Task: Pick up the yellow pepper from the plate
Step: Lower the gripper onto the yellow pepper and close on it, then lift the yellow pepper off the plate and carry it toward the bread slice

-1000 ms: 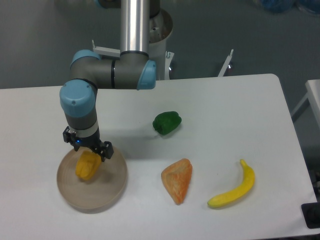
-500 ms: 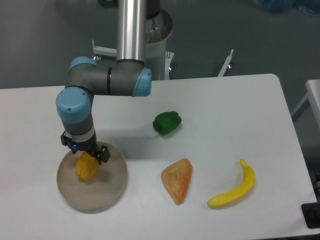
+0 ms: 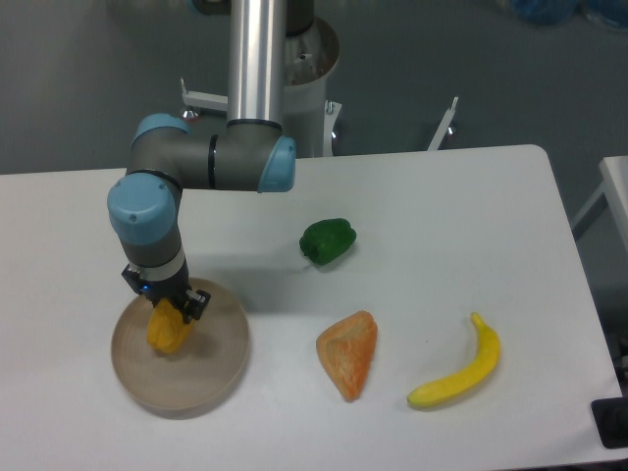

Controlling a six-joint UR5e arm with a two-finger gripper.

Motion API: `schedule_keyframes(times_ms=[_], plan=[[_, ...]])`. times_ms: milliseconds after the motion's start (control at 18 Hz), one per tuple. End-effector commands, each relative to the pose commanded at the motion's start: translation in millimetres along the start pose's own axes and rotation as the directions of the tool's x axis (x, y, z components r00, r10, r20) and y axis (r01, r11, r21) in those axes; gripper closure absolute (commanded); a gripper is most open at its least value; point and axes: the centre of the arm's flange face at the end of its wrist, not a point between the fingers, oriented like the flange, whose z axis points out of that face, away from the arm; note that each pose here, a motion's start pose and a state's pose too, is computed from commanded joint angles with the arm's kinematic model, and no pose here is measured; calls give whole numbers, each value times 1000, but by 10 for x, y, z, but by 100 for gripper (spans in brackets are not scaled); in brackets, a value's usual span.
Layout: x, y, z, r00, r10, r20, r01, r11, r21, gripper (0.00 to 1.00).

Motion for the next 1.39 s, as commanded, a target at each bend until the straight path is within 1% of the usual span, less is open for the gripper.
schedule_keyframes(times_ms=[222, 278, 333, 444, 556, 722, 889, 1000, 1222, 1389], plan=[[-76, -36, -153, 1000, 0, 13, 0, 1000, 25, 56], [-110, -47, -270, 999, 23, 22, -24, 999, 38, 56], [-228, -33, -350, 999, 39, 29, -40, 998, 42, 56], [-636, 43, -479, 998, 26, 57, -29, 998, 48, 56], [-973, 159, -713, 995, 26, 93, -32, 997, 66, 56], [-1571, 394, -903, 990, 51, 129, -61, 996, 71, 56], [-2037, 653, -1068, 983, 92, 157, -104, 992, 68, 56], [-2297, 820, -1107, 977, 131, 166, -141, 989, 52, 56], [-2654, 1072, -1229, 969, 160, 187, -171, 984, 45, 56], [-2826, 1182, -1255, 970, 147, 193, -158, 986, 44, 56]])
